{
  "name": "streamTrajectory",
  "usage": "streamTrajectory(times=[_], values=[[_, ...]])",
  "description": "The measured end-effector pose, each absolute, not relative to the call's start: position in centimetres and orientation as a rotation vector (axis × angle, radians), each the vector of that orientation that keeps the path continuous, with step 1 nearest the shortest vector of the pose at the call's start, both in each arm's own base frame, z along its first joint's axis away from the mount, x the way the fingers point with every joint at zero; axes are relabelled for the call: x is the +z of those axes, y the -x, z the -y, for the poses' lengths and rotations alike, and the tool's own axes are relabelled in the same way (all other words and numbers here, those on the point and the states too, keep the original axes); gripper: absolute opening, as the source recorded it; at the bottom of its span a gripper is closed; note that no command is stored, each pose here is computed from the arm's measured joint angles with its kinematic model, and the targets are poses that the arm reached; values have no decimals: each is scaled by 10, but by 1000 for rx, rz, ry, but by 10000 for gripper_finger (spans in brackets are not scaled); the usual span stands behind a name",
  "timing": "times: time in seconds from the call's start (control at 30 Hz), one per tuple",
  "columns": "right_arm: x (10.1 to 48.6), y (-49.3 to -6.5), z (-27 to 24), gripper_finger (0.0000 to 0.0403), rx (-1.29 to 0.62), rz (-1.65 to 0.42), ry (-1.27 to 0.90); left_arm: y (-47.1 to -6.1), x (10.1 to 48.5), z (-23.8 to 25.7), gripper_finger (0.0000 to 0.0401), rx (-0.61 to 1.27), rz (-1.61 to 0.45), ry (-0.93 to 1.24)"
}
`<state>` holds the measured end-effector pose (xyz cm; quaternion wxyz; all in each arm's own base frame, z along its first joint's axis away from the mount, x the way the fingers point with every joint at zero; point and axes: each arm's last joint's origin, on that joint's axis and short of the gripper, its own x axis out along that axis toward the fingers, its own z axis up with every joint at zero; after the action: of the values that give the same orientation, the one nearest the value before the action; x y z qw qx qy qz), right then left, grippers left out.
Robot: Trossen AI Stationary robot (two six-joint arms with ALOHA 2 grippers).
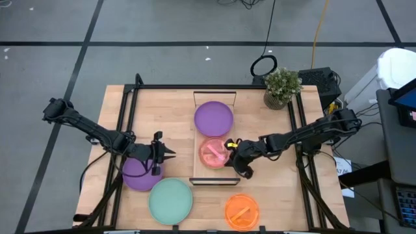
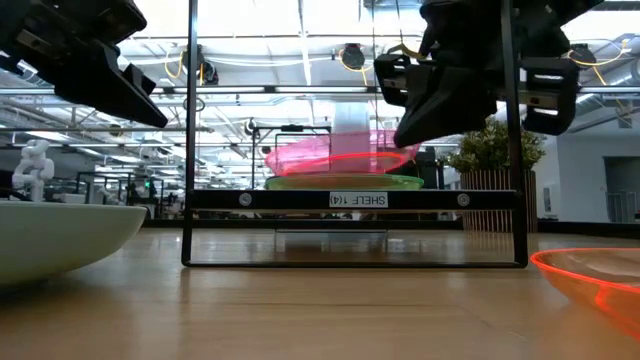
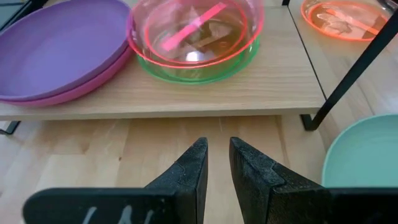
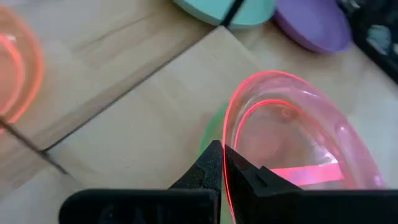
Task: Place and stack plates onto a shelf
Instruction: Stack the light pink plate on top of the green plate on the shelf, then stack the purple plate on top of the purple plate on the shelf
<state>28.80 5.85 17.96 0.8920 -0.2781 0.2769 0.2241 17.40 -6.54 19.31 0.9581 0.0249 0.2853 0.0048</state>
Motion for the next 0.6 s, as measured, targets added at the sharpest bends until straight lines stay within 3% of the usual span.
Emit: streamTrajectory(times=[0.6], values=[[180,-287,-59,66,478,-576,528,-170,188,64,74,35,-641,-18]])
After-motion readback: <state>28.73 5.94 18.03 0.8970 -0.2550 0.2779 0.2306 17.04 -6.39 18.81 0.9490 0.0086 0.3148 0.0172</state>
